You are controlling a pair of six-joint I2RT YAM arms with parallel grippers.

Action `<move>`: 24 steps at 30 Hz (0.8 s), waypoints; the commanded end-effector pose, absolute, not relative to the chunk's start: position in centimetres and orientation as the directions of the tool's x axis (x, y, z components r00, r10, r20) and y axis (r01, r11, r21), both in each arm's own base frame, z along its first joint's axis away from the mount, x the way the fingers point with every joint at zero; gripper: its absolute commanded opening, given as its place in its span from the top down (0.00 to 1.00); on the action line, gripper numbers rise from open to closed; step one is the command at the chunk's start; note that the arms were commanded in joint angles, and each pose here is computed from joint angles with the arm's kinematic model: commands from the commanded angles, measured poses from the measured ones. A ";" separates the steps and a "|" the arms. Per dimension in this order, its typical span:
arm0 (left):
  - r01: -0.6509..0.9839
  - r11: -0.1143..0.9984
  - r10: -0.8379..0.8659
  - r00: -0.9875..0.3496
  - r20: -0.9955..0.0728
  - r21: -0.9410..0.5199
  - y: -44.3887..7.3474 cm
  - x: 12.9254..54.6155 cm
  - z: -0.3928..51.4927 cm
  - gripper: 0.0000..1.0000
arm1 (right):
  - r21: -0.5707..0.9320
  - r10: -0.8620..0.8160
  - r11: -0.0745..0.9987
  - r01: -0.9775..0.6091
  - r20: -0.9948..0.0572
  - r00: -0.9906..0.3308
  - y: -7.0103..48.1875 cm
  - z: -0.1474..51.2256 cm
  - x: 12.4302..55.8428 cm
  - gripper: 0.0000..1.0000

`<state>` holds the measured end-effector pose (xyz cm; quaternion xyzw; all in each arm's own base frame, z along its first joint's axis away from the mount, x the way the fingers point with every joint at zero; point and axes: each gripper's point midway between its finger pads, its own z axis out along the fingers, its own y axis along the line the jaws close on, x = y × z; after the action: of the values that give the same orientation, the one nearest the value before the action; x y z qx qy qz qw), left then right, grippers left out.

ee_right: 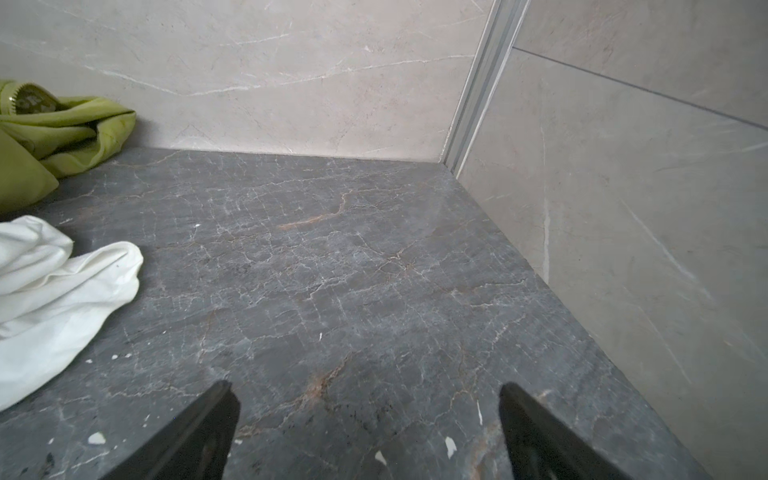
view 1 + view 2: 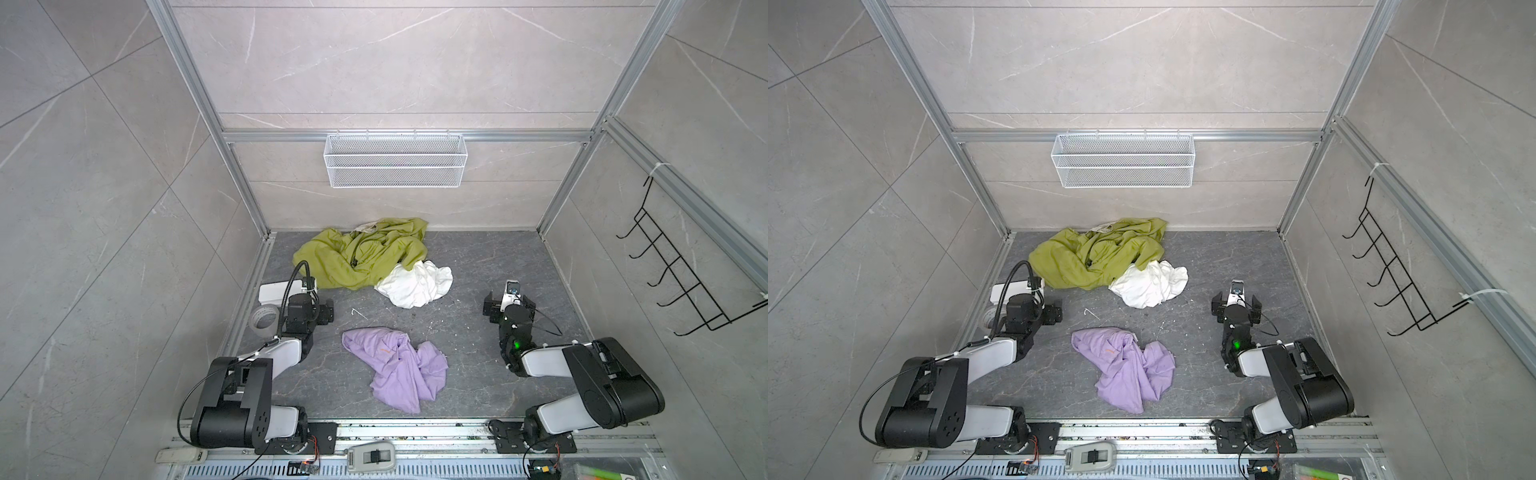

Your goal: Pick out a specific cloth from the pile

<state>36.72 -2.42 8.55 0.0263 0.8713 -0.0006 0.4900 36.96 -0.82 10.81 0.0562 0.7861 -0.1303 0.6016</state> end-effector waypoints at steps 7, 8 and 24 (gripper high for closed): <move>0.050 0.991 0.136 -0.414 -0.900 0.127 -1.6 38.3 10.5 0.12 | -0.017 0.045 0.980 0.200 -0.953 -0.299 -1.2 9.8 38.3 0.00; 0.042 0.991 0.136 -0.410 -0.902 0.130 -1.4 38.6 10.3 0.12 | -0.018 0.042 0.979 0.202 -0.957 -0.285 -1.2 9.9 38.4 0.00; -0.127 0.992 -0.039 -0.383 -0.923 0.011 3.1 38.6 8.6 0.02 | -0.020 0.041 0.979 0.205 -0.956 -0.289 -1.3 9.9 38.4 0.00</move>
<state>37.54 3.04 6.68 -0.0413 0.8527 0.0447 0.5188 37.90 -1.42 9.64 0.0728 0.8014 -0.0773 0.5886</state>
